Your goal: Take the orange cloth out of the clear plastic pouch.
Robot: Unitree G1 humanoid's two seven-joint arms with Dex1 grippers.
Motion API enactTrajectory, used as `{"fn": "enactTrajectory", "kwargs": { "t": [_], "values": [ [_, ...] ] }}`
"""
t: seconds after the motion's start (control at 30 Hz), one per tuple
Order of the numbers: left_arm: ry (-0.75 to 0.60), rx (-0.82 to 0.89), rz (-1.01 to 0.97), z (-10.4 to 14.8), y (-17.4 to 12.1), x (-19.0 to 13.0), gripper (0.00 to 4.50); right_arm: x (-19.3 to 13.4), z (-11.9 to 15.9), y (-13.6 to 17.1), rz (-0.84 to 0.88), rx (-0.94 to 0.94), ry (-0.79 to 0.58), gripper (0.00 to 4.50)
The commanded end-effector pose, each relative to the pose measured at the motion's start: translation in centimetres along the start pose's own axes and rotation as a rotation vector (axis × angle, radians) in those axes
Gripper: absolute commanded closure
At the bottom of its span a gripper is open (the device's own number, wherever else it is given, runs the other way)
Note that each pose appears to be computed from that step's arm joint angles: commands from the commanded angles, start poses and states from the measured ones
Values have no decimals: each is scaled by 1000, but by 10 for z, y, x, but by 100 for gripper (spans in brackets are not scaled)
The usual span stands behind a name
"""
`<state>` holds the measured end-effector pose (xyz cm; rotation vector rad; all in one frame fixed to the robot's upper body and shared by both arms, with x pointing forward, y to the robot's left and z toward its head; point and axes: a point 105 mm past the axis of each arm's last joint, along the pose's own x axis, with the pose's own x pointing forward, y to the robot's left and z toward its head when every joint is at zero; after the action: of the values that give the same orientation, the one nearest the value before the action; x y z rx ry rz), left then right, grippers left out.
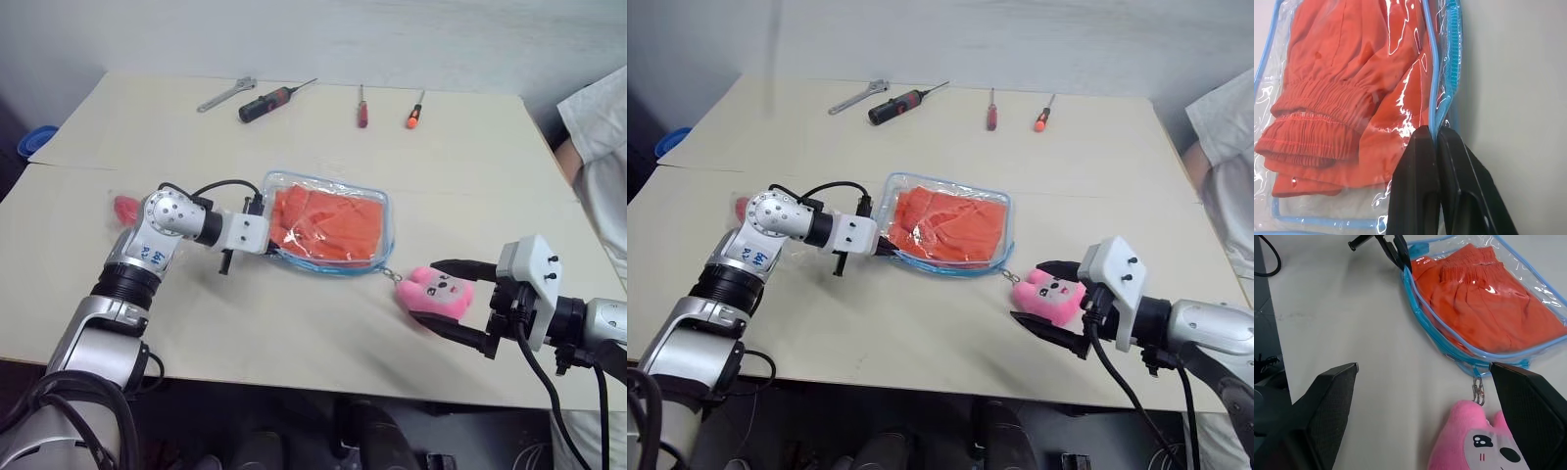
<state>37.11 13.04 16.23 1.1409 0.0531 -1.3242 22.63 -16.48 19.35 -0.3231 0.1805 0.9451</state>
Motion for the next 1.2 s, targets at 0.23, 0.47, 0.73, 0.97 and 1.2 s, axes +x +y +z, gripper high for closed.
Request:
{"fn": "enactTrajectory", "kwargs": {
  "t": [0.23,0.47,0.73,0.97,1.2],
  "values": [
    [-217,-166,-28,50,-8,-53,204,-10,-5,4,-7,-10,34,0],
    [-372,-117,-170,108,6,-36,204,-21,-2,-5,-74,-14,44,0],
    [-512,108,-293,165,0,80,204,-50,-9,-13,-152,-12,142,0],
    [-545,218,-261,206,-6,134,204,-62,-15,-7,-200,13,157,0],
    [-414,321,-301,195,-28,166,204,-58,-17,-6,-231,26,137,0]
  ]
}}
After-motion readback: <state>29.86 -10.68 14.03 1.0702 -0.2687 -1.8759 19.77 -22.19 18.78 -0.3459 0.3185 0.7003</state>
